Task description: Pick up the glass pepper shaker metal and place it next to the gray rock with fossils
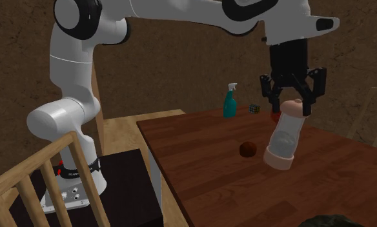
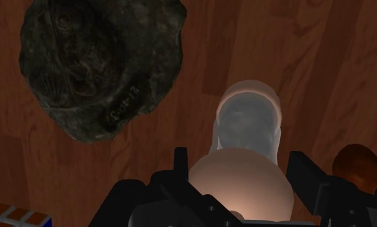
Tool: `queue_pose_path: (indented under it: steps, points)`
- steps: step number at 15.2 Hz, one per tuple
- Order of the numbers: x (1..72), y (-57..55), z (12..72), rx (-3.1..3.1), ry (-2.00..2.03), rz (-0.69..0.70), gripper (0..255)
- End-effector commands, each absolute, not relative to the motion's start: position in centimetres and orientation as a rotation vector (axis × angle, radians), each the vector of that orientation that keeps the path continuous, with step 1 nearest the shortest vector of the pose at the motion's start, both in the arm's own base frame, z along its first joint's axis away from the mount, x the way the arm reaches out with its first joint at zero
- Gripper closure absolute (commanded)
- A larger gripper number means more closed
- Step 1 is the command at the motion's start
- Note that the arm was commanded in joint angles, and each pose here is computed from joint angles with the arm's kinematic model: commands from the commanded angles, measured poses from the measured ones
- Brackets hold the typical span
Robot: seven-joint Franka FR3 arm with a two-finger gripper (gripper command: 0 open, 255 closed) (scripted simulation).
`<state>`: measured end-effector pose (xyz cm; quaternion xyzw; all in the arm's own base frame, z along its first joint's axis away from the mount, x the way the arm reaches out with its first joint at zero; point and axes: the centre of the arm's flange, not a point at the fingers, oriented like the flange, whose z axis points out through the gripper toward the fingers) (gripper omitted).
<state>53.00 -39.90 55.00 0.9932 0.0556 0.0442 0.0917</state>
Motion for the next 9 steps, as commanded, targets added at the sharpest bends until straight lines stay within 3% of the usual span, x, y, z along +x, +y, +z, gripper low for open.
queue_pose_path:
  steps: [1, 9]
  points:
    - [53.0, -39.8, 53.9, 2.95, 0.165, 0.132, 255]
    - [53.0, -39.8, 49.6, 2.95, 0.165, 0.132, 255]
